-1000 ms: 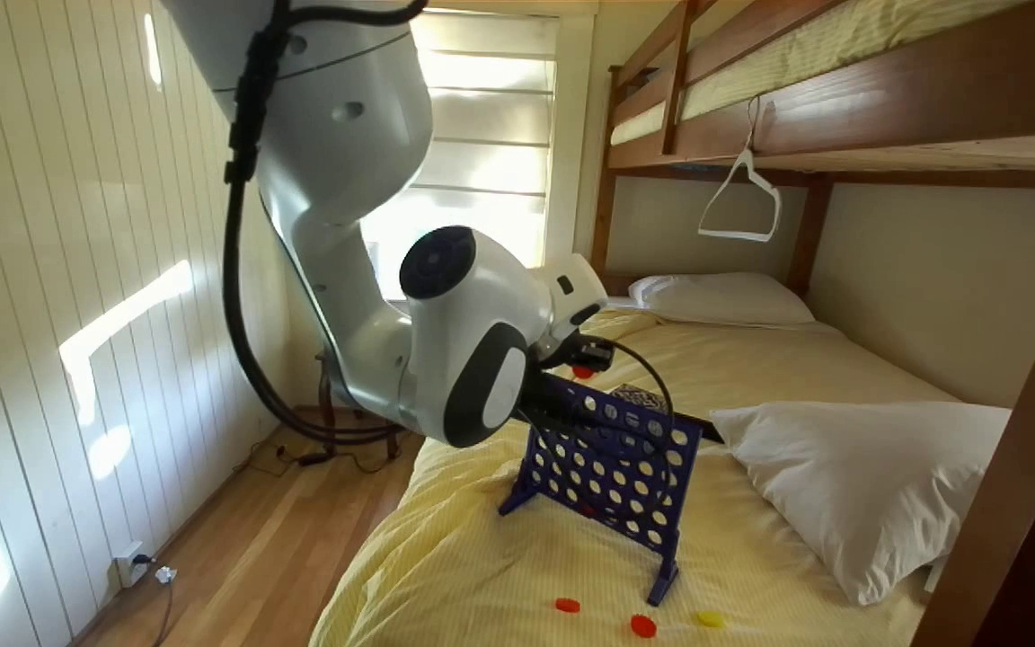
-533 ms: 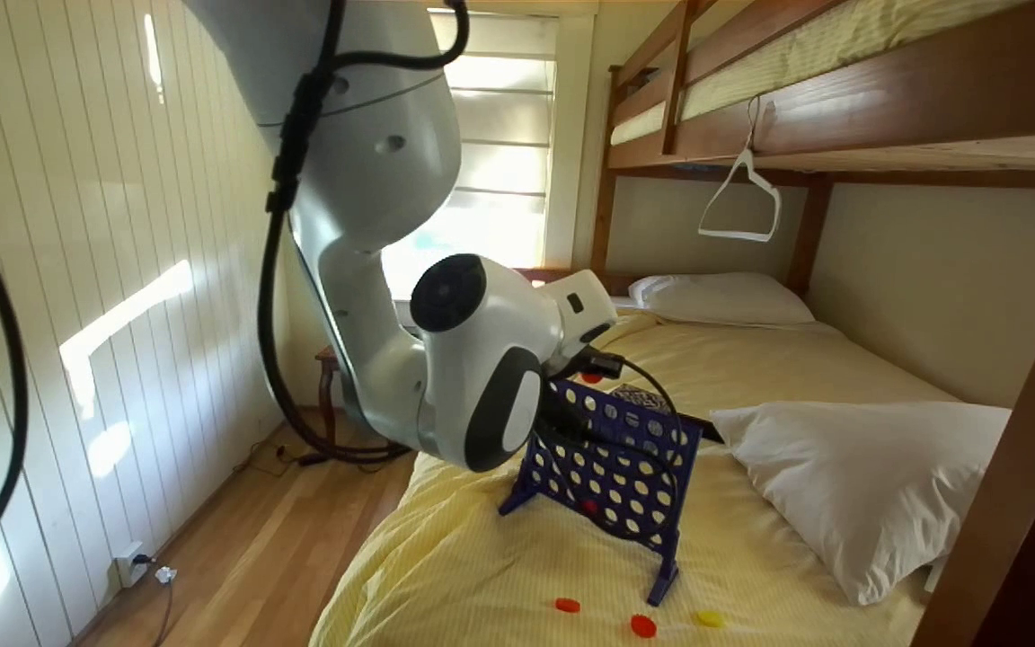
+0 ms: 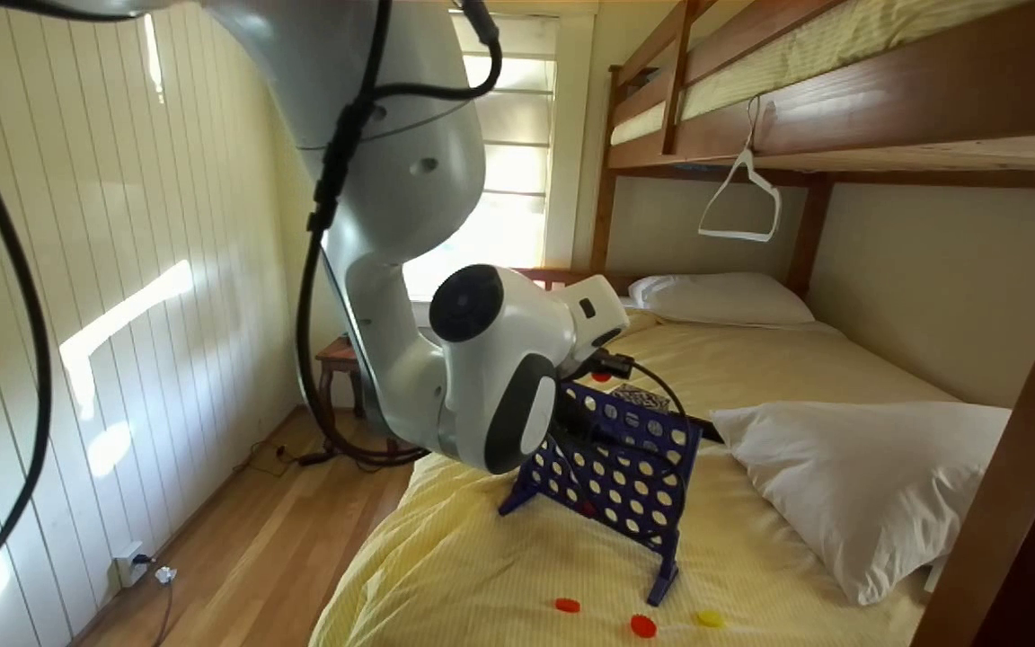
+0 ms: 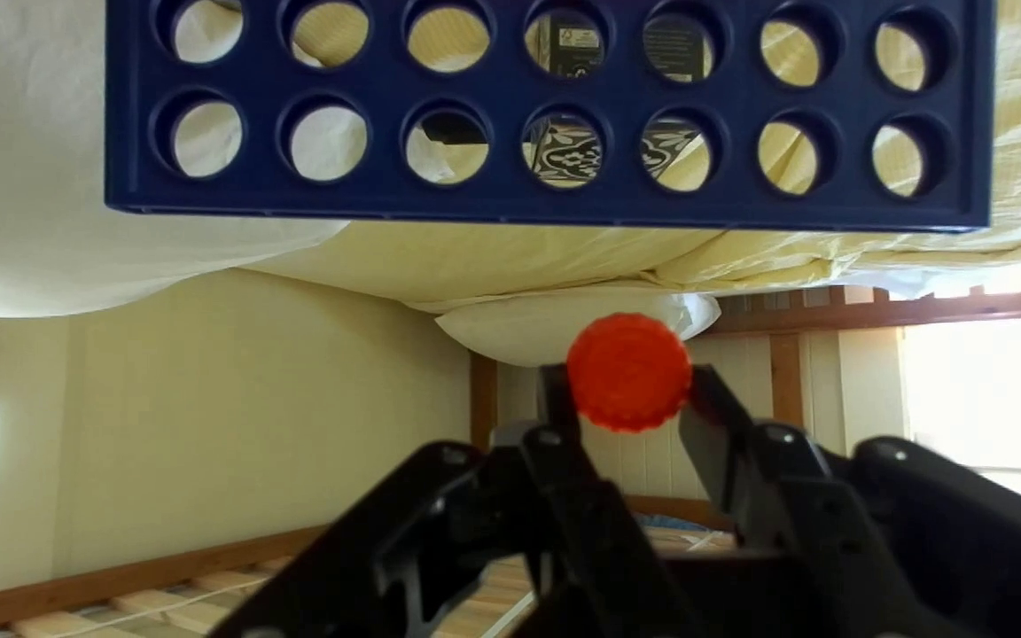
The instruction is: Put one orange chip in the blue gameboard.
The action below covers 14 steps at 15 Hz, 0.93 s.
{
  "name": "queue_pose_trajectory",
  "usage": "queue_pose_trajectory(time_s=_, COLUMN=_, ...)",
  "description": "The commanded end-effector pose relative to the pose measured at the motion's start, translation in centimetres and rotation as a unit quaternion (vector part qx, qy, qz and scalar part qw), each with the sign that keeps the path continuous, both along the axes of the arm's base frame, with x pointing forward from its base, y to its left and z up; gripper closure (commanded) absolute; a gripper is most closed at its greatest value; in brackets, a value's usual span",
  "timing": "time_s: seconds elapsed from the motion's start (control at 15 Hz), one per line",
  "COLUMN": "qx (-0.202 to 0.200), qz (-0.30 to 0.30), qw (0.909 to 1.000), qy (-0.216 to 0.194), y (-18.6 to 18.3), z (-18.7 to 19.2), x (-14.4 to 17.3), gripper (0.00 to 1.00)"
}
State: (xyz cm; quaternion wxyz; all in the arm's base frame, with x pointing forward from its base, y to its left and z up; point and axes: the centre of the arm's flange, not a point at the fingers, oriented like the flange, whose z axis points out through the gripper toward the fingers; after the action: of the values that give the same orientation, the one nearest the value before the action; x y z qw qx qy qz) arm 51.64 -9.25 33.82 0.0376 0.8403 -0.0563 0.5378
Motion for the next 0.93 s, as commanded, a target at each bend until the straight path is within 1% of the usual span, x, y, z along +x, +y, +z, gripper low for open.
queue_pose_trajectory(time_s=0.0, qx=0.005, qz=0.011, qw=0.9998, qy=-0.014, y=-0.4, z=-0.6, x=1.3, gripper=0.90)
queue_pose_trajectory(time_s=0.87, qx=0.009, qz=0.020, qw=0.9997, qy=-0.010, y=0.2, z=-2.2, x=3.2, gripper=0.90)
